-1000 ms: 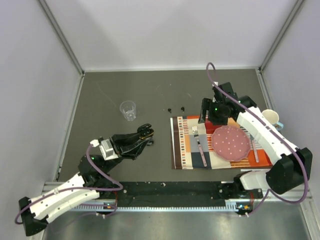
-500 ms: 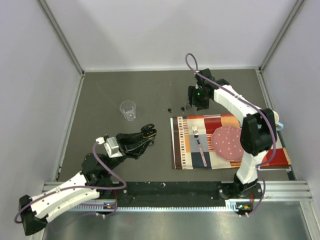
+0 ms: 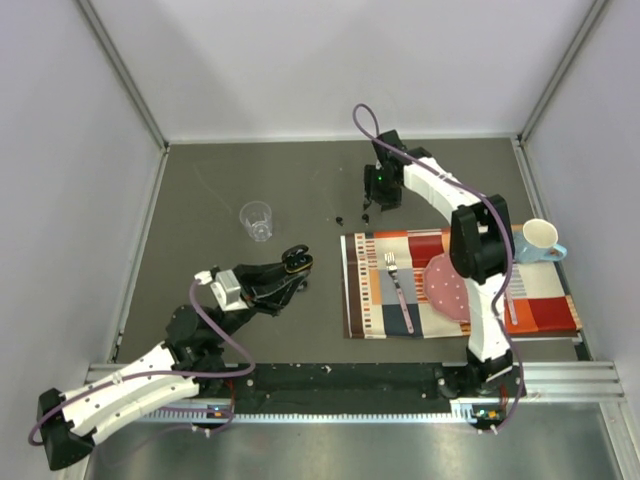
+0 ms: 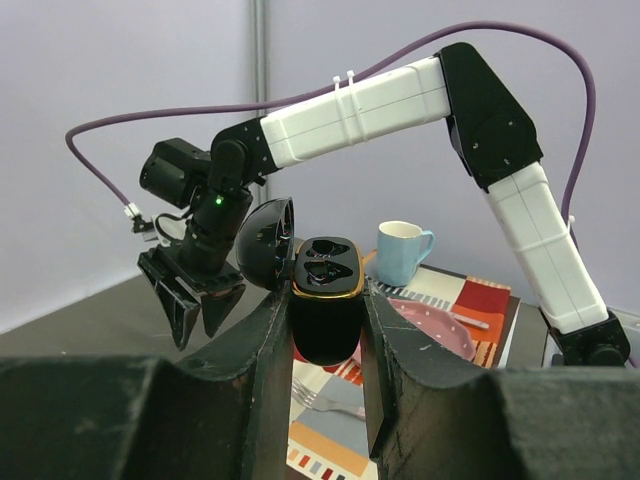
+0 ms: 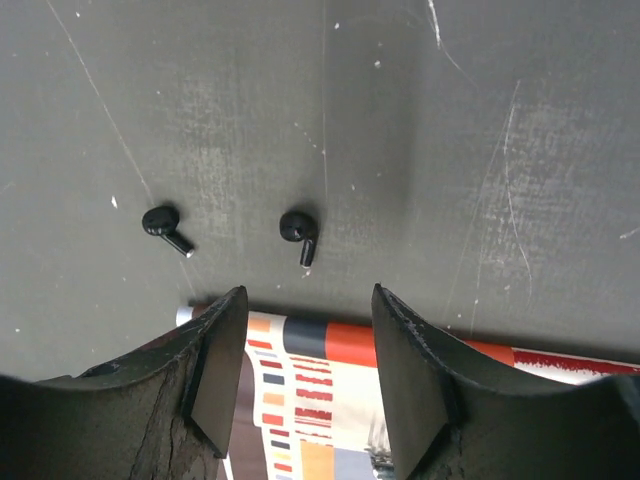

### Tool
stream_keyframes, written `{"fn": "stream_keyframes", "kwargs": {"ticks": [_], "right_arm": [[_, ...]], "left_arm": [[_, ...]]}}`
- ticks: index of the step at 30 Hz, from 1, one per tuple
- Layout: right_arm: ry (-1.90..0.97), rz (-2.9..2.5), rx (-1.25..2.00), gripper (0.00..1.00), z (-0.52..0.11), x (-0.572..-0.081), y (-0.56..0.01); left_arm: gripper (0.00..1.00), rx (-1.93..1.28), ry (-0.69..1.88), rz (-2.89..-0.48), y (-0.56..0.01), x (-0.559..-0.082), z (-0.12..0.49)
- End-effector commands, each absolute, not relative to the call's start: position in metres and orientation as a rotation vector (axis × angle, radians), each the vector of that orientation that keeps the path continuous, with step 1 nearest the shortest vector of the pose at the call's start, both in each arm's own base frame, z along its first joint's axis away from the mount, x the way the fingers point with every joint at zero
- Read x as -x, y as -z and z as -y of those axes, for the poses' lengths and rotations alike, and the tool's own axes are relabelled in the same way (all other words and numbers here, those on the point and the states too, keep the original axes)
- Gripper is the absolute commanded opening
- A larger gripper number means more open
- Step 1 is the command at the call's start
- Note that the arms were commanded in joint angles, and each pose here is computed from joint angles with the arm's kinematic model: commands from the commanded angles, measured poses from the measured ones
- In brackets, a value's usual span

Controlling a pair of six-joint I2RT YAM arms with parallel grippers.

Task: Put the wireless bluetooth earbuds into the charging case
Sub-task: Pick up the earbud from the center of the board.

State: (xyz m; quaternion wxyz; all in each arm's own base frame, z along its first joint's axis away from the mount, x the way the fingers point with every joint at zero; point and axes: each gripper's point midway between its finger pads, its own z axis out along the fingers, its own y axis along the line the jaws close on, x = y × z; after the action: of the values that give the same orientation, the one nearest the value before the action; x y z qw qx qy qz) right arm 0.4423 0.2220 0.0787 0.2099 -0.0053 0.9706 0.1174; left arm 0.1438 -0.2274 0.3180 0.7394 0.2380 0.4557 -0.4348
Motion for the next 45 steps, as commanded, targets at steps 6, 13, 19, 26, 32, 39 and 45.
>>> {"fn": "stream_keyframes", "kwargs": {"ticks": [6,13,19,26,32,39,45], "right_arm": [[-0.213,-2.676,0.069,0.49,-0.241,-0.457,-0.077],[-0.186,-2.705,0.067,0.44,-0.243,-0.458,-0.060],[-0.185,-2.716,0.080,0.41,-0.245,-0.461,-0.053],[-0.177,-2.734,0.073,0.40,-0.246,-0.461,-0.044],[-0.141,-2.754,0.068,0.37,-0.243,-0.457,-0.036],[-0.116,-2.761,0.080,0.34,-0.242,-0.457,-0.030],[-0.107,-2.765,0.086,0.32,-0.242,-0.455,-0.030]], "left_arm": [[0.00,-0.476,0.917,-1.017,-0.317,-0.153,0.222],[0.00,-0.452,0.906,-1.027,-0.315,-0.156,0.218],[0.00,-0.440,0.903,-1.030,-0.313,-0.157,0.216],[0.00,-0.436,0.899,-1.034,-0.312,-0.157,0.216],[0.00,-0.433,0.896,-1.033,-0.311,-0.157,0.215],[0.00,-0.427,0.896,-1.038,-0.310,-0.158,0.214],[0.00,-0.424,0.893,-1.037,-0.310,-0.159,0.214]]}}
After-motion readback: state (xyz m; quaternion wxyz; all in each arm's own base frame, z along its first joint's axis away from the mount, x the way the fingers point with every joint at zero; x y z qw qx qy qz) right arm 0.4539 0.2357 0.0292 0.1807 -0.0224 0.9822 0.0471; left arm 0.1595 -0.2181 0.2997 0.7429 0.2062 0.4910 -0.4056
